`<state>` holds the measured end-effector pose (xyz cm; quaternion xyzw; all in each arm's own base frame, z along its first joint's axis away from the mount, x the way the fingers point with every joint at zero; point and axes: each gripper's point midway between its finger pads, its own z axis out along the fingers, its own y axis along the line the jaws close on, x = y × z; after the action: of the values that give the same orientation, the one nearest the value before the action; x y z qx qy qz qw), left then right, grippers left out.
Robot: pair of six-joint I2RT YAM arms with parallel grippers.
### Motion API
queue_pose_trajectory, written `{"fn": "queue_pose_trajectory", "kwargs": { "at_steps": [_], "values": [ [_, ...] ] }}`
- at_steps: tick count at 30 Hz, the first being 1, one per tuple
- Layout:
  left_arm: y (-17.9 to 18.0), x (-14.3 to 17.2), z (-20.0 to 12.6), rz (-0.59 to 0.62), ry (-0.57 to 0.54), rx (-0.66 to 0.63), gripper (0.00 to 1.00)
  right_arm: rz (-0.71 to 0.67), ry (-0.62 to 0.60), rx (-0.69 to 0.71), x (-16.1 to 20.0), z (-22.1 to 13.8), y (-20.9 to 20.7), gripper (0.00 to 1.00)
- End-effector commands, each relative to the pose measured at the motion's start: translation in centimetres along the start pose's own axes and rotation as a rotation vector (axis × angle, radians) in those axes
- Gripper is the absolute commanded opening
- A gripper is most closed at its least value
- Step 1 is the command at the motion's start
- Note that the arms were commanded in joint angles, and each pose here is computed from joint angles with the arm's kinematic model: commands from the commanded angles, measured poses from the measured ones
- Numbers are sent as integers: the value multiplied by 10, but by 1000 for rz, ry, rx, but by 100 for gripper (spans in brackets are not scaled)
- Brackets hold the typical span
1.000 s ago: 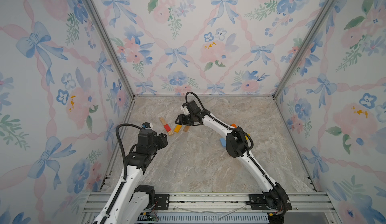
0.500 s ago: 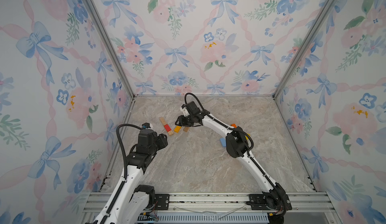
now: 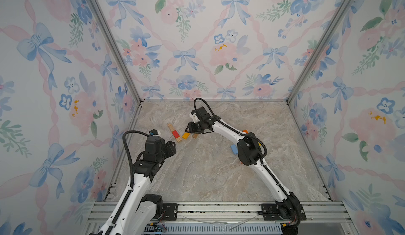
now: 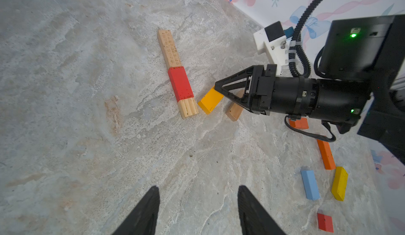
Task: Assemble the letter v with building blocks
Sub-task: Assemble the building block at the center of the board.
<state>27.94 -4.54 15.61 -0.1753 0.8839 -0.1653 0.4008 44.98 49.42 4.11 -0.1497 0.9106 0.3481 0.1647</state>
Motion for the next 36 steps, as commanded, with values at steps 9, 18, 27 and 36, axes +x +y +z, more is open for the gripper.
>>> {"fn": "queue_pose_trajectory", "kwargs": {
  "at_steps": [9, 18, 27, 36],
  "values": [
    [3, 6, 1, -13, 16, 5, 59, -10, 38, 42, 13, -13, 10, 37],
    [3, 8, 2, -15, 20, 4, 59, -6, 45, 64, 17, -15, 6, 33],
    [2, 8, 1, -17, 21, 9, 59, -7, 46, 67, 18, -16, 7, 28],
    [2, 9, 1, -18, 23, 10, 59, -7, 54, 66, 21, -15, 8, 26]
  ]
}}
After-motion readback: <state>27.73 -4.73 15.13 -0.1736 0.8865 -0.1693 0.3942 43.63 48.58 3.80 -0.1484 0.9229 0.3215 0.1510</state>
